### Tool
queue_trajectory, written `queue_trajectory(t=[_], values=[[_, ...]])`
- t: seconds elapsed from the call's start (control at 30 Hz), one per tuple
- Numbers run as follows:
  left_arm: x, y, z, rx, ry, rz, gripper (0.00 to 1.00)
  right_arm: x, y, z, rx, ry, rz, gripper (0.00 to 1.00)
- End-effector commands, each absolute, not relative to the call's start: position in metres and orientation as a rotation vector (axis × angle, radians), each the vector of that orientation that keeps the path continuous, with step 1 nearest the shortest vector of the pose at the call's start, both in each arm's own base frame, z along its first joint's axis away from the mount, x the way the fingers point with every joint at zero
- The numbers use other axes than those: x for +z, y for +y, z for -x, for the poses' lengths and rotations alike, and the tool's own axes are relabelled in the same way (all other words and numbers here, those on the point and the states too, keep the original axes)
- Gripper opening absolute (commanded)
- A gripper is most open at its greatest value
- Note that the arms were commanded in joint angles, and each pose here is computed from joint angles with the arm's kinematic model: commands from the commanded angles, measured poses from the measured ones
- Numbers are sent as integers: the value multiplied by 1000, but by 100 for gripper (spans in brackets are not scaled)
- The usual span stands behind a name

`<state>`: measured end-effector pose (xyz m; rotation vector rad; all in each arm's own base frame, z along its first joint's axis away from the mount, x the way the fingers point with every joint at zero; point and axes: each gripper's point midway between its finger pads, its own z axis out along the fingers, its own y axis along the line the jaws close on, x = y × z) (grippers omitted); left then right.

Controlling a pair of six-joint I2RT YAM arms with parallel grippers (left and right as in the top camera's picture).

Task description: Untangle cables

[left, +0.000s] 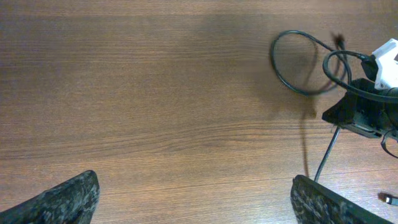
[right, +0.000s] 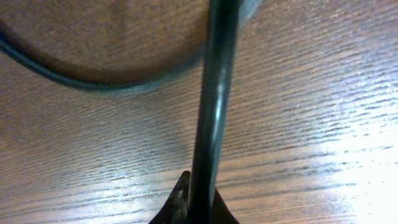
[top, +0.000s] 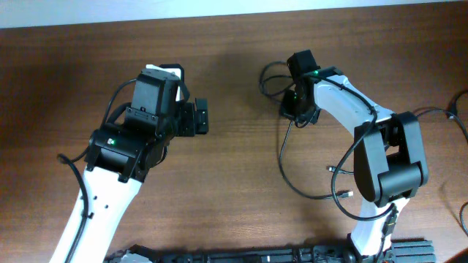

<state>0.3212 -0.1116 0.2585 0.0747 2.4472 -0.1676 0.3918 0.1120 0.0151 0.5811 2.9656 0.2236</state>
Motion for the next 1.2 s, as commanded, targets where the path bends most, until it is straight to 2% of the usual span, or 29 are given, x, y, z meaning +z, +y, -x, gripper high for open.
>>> queue_trajectory(t=[0.0, 0.1, 0.3, 0.43, 0.5, 0.63, 0.77, 0.93, 1.17], values=[[268, -108, -321, -167, 2422, -49, 99, 40, 104, -405, 216, 2927, -603, 4], [268, -108, -321, -167, 2421, -49, 99, 76, 103, -420, 238, 2892, -550, 4], [268, -108, -321, -167, 2421, -49, 99, 206, 110, -460, 337, 2689, -474, 4], [268, -108, -321, -167, 2421, -49, 99, 318, 110, -478, 438, 2431, -424, 4], [268, -108, -321, -167, 2422, -49, 99, 360, 102, -481, 466, 2318, -426, 4], [268, -108, -321, -167, 2422, -49, 99, 412, 62, -484, 432, 2145, -495, 4], [268, -108, -321, -167, 2421, -49, 99, 423, 5, -486, 335, 2070, -614, 4], [268, -108, -321, -167, 2421, -49, 99, 415, -80, -477, 229, 2025, -799, 4], [268, -108, -321, -167, 2421, -49, 99, 406, -167, -462, 124, 1954, -985, 4]])
